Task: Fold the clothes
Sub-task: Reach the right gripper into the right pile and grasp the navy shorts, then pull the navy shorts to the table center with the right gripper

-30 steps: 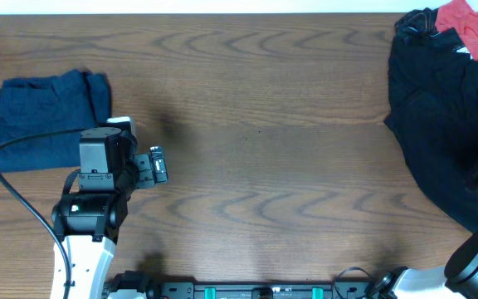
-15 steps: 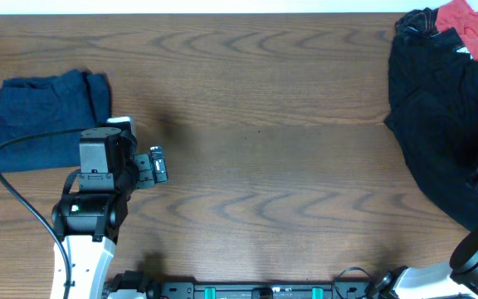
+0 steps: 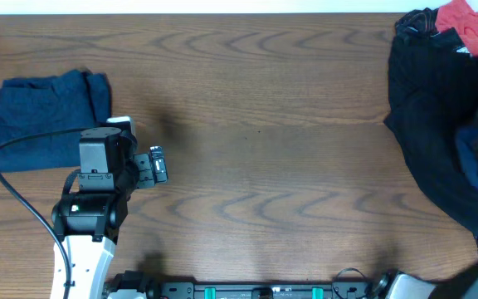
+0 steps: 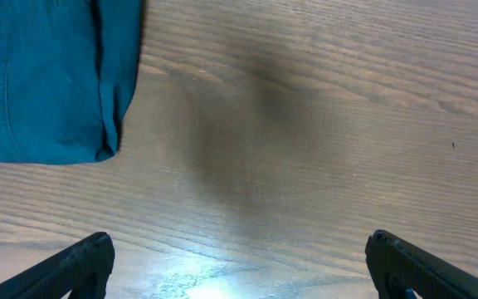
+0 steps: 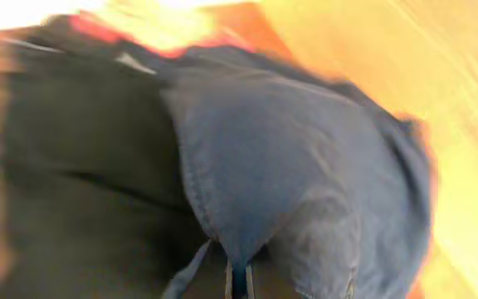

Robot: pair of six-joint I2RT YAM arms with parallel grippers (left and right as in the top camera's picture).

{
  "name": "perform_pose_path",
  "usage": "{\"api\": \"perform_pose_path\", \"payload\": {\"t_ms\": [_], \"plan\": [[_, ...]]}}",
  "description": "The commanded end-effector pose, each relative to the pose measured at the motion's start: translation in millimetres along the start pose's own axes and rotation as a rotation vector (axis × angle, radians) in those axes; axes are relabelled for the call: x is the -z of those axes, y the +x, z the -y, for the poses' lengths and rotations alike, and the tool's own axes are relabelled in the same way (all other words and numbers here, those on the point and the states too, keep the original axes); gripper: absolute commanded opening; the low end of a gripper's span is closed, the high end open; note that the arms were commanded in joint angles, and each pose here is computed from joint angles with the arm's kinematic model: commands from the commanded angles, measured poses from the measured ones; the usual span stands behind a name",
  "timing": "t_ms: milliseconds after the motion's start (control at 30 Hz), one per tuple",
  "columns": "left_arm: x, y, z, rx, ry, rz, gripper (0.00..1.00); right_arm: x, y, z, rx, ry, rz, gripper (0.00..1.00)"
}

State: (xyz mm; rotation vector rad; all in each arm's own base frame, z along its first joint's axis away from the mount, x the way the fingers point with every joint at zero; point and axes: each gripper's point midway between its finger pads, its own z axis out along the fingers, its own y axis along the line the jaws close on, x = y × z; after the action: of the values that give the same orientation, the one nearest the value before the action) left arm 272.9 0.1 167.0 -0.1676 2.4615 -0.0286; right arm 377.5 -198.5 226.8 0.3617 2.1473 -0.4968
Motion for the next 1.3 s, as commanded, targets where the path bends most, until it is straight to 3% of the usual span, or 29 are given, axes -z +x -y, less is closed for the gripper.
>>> {"api": "perform_pose_path", "payload": {"t_ms": [0, 200, 567, 800, 933, 1000, 1100, 1167, 1267], "plan": [[4, -8, 0, 0.013, -0.001, 0.021, 0.98, 49, -31, -85, 0.183, -0.283, 0.115, 0.01], [4, -9, 0, 0.013, 0.000, 0.024, 0.98, 87, 36, -187, 0.373, -0.537, -0.086, 0.01], [4, -9, 0, 0.013, 0.000, 0.024, 0.98, 126, 134, -294, 0.579, -0.835, -0.355, 0.01], [4, -9, 0, 0.013, 0.000, 0.027, 0.98, 156, 129, -335, 0.556, -0.982, -0.288, 0.01], [5, -12, 0, 0.014, 0.002, 0.039, 0.98, 163, 102, -357, 0.339, -1.007, -0.250, 0.01], [5, -14, 1, 0.014, 0.003, 0.047, 0.98, 164, 86, -364, 0.201, -1.007, -0.244, 0.16], [5, -16, 1, 0.014, 0.004, 0.055, 0.98, 165, 72, -369, 0.144, -1.019, -0.207, 0.59], [5, -17, 1, 0.015, 0.005, 0.057, 0.98, 162, 70, -368, 0.170, -1.011, -0.181, 0.68], [5, -16, 7, 0.014, 0.041, 0.052, 0.98, 140, 71, -350, 0.170, -0.874, -0.181, 0.70]]}}
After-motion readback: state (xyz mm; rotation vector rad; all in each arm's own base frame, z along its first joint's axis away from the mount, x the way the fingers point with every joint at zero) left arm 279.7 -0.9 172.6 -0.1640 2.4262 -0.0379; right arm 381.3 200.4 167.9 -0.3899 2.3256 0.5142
